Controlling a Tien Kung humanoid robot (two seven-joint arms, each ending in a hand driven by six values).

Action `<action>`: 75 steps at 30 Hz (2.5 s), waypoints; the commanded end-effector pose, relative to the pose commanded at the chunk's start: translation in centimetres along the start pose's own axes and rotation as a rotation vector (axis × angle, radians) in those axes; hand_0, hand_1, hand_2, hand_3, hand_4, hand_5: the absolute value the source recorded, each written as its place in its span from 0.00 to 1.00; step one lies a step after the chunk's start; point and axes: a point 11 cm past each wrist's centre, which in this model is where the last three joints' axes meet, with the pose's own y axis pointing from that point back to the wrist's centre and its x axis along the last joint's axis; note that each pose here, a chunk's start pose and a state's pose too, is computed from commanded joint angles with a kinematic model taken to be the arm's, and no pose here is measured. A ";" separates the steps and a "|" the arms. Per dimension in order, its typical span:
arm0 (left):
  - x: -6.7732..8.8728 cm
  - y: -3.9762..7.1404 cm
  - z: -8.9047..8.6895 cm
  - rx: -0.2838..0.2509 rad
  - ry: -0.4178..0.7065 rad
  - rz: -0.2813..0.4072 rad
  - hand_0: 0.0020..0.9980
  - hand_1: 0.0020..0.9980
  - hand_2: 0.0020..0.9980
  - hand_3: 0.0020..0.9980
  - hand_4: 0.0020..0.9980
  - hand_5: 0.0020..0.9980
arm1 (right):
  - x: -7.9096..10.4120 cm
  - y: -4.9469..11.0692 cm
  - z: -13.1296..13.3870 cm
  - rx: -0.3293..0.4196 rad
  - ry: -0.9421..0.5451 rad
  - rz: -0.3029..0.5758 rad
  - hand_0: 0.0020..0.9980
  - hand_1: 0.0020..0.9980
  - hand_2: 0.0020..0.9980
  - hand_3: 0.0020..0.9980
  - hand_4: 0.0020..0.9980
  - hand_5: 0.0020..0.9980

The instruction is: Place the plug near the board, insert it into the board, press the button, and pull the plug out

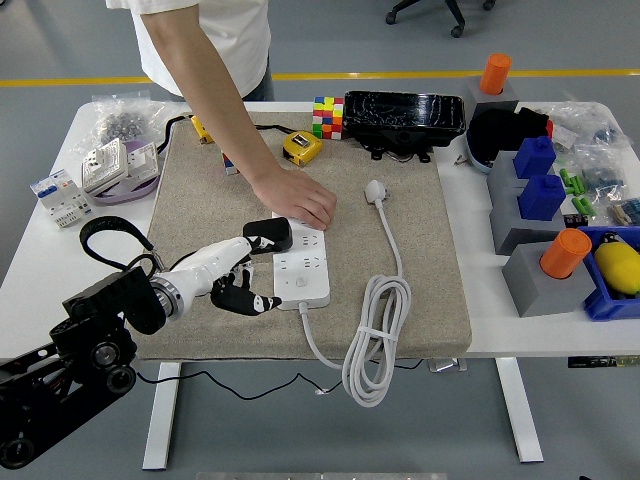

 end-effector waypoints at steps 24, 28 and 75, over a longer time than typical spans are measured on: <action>-1.9 -1.3 1.3 -0.007 -0.053 -0.172 0.10 0.07 0.14 0.94 0.55 0.00 | 0.3 0.1 -0.3 0.004 0.013 0.003 0.68 0.69 0.69 0.59 0.93 0.53; -2.0 -1.5 1.2 0.000 -0.059 -0.177 0.10 0.07 0.14 0.94 0.55 0.00 | 0.3 0.1 -0.3 0.005 0.010 0.004 0.68 0.69 0.69 0.59 0.93 0.53; 0.7 -1.7 0.3 -0.191 0.309 0.110 0.22 0.16 0.30 0.58 0.82 0.22 | 0.0 0.0 0.0 0.001 0.000 -0.001 0.68 0.69 0.69 0.60 0.93 0.53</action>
